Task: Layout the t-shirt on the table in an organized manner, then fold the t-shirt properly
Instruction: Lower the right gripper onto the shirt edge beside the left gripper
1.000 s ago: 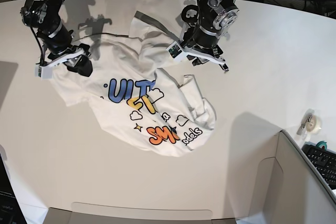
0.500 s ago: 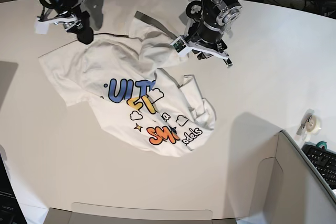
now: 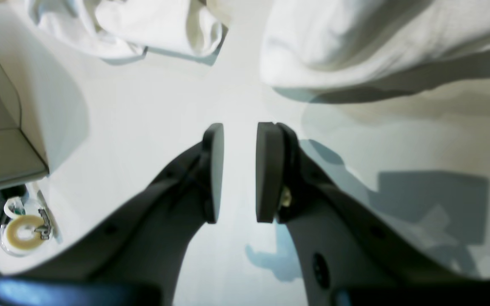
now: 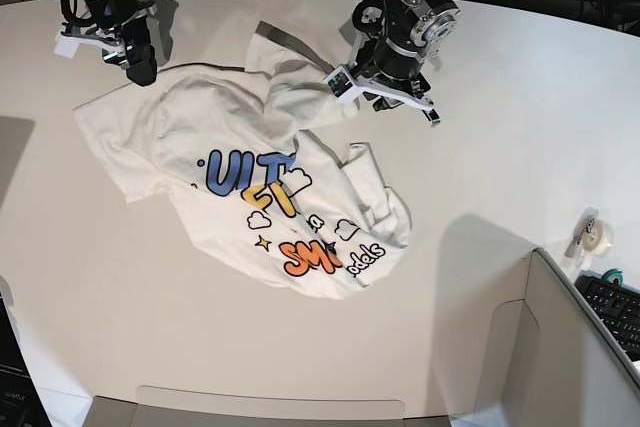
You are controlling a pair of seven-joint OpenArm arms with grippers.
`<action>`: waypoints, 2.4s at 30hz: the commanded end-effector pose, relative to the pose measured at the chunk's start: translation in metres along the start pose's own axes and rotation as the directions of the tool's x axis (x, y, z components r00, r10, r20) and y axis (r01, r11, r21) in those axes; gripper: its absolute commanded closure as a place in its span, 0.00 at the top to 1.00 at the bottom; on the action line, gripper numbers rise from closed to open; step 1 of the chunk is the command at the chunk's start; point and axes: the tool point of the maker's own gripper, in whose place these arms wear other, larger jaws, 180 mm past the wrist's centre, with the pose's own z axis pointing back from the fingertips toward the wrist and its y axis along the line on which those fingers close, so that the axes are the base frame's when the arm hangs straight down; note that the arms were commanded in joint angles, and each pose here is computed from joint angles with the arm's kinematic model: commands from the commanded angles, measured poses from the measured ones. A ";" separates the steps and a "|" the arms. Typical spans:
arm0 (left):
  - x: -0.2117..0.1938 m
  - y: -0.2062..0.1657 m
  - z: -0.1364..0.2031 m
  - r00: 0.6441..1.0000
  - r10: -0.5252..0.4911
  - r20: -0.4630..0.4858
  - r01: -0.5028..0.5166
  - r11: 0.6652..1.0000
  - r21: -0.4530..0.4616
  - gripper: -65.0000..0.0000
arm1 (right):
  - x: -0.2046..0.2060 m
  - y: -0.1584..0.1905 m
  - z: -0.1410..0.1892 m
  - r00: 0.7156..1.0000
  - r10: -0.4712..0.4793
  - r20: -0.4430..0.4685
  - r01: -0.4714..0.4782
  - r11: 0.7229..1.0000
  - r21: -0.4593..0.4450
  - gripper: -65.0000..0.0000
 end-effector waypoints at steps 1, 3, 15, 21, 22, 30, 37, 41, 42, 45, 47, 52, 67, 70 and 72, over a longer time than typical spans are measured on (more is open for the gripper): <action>0.006 0.006 0.003 1.000 0.008 0.022 -0.008 1.000 0.020 0.21 | 0.002 0.003 0.001 1.000 -0.004 0.006 0.003 1.000 0.021 0.26; 0.006 0.006 0.003 1.000 0.008 0.022 -0.008 1.000 0.020 0.21 | -0.003 -0.010 0.002 1.000 -0.027 -0.008 0.027 1.000 -0.007 0.26; 0.005 0.006 0.003 1.000 0.008 0.021 -0.008 1.000 0.020 0.21 | -0.017 -0.037 -0.017 0.991 -0.121 -0.056 0.119 0.992 -0.046 0.26; 0.005 0.006 0.003 1.000 0.008 0.018 -0.008 1.000 0.020 0.21 | -0.025 -0.047 -0.034 0.980 -0.182 -0.079 0.178 0.982 -0.057 0.26; 0.005 0.006 0.003 1.000 0.008 0.016 -0.008 1.000 0.020 0.21 | -0.025 -0.046 -0.035 0.980 -0.182 -0.080 0.179 0.982 -0.053 0.26; 0.004 0.006 0.003 1.000 0.006 0.013 -0.006 1.000 0.022 0.21 | -0.012 -0.034 -0.015 0.986 -0.164 -0.035 0.161 0.984 -0.078 0.26; 0.001 0.006 0.003 1.000 -0.010 0.009 0.010 1.000 0.021 0.21 | -0.009 -0.037 -0.005 0.980 -0.198 -0.012 0.195 0.972 -0.132 0.26; 0.001 0.006 0.003 1.000 -0.010 0.008 0.010 1.000 0.021 0.21 | -0.009 -0.039 -0.006 0.975 -0.224 -0.007 0.220 0.964 -0.148 0.26; 0.001 0.006 0.003 1.000 -0.010 0.008 0.010 1.000 0.021 0.21 | -0.009 -0.039 -0.006 0.974 -0.228 -0.005 0.225 0.962 -0.153 0.26; 0.000 0.007 0.003 1.000 -0.010 0.005 0.010 1.000 0.024 0.21 | -0.021 -0.028 -0.016 0.975 -0.215 -0.050 0.207 0.969 -0.135 0.26; -0.001 0.008 0.003 1.000 -0.009 0.004 0.009 1.000 0.024 0.21 | -0.027 -0.025 -0.021 0.979 -0.191 -0.069 0.180 0.974 -0.140 0.26; 0.000 0.007 0.003 1.000 -0.014 0.004 0.014 1.000 0.025 0.21 | -0.036 -0.013 -0.034 0.984 -0.151 -0.092 0.139 0.982 -0.126 0.26; -0.004 0.004 0.003 1.000 -0.009 -0.006 0.010 1.000 0.018 0.21 | -0.050 -0.029 -0.060 0.965 -0.229 -0.130 0.207 0.965 -0.161 0.26; -0.005 0.004 0.003 1.000 -0.011 -0.007 0.011 1.000 0.019 0.21 | -0.051 -0.028 -0.060 0.965 -0.226 -0.133 0.205 0.967 -0.154 0.20; -0.009 0.006 0.003 1.000 -0.024 -0.013 0.024 1.000 0.019 0.21 | -0.051 -0.027 -0.060 0.965 -0.226 -0.134 0.205 0.967 -0.152 0.00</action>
